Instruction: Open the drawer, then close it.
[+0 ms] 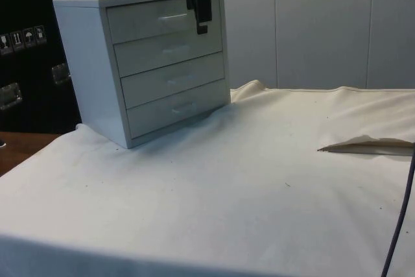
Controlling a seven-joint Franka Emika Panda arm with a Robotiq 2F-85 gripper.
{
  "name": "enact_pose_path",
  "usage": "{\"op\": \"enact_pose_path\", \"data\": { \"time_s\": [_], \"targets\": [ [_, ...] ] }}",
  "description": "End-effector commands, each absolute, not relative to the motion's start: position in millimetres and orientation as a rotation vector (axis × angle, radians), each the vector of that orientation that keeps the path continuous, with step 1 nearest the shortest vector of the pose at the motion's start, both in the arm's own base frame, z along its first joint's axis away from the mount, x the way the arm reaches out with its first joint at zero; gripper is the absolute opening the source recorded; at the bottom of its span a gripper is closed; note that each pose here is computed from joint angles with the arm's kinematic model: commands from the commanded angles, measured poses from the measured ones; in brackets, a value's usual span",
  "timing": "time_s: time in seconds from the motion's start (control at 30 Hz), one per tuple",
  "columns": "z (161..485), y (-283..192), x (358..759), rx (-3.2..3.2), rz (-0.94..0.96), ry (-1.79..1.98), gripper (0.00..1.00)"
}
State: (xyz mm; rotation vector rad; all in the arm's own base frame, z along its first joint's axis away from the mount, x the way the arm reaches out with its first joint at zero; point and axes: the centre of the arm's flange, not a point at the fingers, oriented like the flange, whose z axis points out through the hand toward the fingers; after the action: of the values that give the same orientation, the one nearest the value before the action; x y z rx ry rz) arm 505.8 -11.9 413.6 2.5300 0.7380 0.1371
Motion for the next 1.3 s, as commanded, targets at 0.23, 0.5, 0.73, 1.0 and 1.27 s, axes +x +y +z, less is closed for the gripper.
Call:
{"op": "enact_pose_path", "data": {
  "time_s": [0.23,0.5,0.73,1.0,1.27],
  "targets": [
    [412,-11,504,2.497,0.133,0.764,1.00],
    [413,-18,494,2.474,0.149,0.787,1.00],
    [413,-30,486,2.446,0.198,0.814,1.00],
    [408,-39,482,2.440,0.205,0.830,1.00],
    [404,-45,481,2.408,0.265,0.878,1.00]
  ]
}}
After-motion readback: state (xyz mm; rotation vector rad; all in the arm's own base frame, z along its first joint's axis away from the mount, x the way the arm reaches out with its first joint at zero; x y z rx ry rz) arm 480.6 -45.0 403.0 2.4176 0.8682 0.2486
